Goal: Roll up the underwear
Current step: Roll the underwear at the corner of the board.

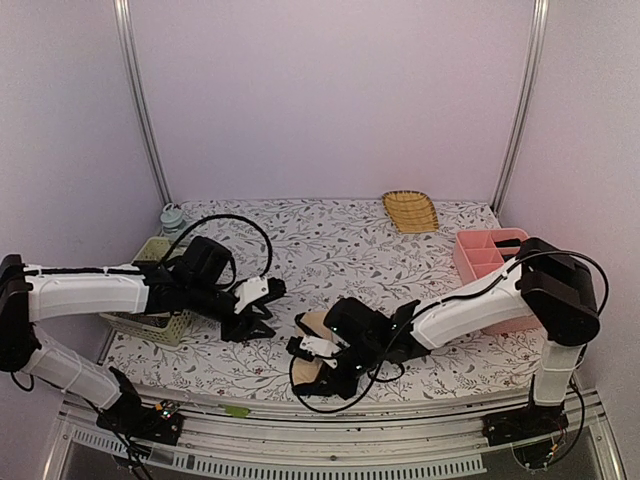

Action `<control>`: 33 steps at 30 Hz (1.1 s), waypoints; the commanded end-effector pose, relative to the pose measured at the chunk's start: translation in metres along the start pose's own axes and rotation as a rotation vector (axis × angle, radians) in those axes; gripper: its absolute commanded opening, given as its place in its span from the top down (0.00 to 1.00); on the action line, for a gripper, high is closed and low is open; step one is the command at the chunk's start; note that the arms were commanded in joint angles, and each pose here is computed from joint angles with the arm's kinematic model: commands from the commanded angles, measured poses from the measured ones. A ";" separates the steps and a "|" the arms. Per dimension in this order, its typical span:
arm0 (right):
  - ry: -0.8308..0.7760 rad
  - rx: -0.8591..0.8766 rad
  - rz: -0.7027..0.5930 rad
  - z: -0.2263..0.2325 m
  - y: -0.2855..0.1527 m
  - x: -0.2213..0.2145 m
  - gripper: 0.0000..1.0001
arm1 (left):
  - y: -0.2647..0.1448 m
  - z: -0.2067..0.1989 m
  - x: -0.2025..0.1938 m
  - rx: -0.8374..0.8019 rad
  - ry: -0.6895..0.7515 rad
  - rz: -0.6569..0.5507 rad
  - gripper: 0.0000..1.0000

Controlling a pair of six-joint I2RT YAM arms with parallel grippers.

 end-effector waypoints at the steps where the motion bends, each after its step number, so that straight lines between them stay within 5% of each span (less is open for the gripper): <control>1: 0.299 0.239 0.140 -0.028 0.007 -0.001 1.00 | -0.012 -0.003 -0.004 0.137 0.060 -0.073 0.57; 8: 0.630 0.463 0.251 -0.073 0.022 -0.004 1.00 | -0.024 -0.034 -0.006 0.131 0.173 -0.129 0.57; 15: 0.812 0.538 0.300 -0.100 0.029 -0.008 1.00 | 0.002 -0.077 -0.005 0.037 0.318 -0.057 0.58; 33: 0.910 0.496 0.327 -0.115 0.036 -0.015 1.00 | 0.065 -0.102 0.019 0.146 0.478 0.054 0.60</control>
Point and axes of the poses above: each gripper's point midway between its finger pads, its own y axis out along the fingers, its own z axis along the line the jaws close on, x = y × z, the point moved 10 cm from there along -y, back along the fingers, and after that the axes turned 9 degrees about y, right-handed, at the moved point
